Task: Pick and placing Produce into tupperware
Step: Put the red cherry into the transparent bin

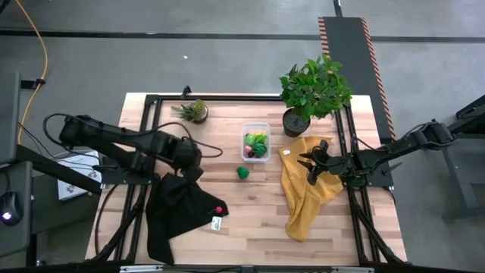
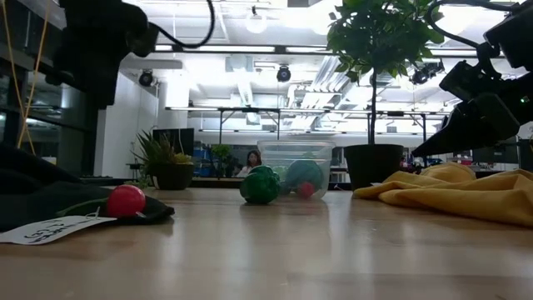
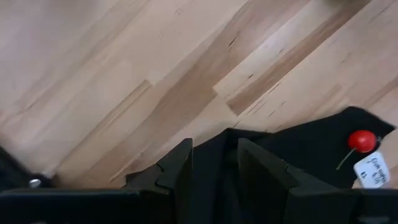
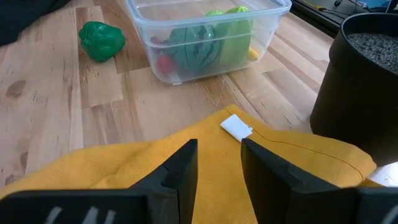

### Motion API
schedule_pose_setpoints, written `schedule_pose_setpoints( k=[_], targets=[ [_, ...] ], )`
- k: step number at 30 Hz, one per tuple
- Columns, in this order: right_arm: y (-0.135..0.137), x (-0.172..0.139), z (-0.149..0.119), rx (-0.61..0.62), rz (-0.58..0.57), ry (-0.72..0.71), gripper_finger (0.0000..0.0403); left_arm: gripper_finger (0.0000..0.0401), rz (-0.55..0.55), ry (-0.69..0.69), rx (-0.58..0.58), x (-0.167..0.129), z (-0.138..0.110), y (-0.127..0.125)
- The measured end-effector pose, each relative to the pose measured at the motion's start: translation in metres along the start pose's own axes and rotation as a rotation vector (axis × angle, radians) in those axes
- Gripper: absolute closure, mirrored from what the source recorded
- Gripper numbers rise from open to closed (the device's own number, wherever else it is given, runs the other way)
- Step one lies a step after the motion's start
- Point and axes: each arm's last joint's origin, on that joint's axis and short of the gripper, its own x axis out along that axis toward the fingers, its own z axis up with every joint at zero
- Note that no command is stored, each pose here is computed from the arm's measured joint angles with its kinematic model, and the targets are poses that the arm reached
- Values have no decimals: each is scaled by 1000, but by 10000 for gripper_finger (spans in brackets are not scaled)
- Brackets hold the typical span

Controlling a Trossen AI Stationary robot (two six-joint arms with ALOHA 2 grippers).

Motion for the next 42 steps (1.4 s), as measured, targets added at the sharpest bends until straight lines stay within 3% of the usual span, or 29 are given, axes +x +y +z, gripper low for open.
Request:
schedule_pose_setpoints(
  k=[7, 17, 32, 42],
  targets=[
    [0, 0, 0, 0, 0, 0, 289, 284, -63, -143, -51, 3, -19, -6],
    [0, 0, 0, 0, 0, 0, 289, 284, -107, -223, -86, 1, -50, -20],
    [0, 0, 0, 0, 0, 0, 289, 284, -270, -298, -94, -10, -139, -38],
    [0, 0, 0, 0, 0, 0, 289, 284, -398, -431, -15, -9, -175, -48]
  ],
)
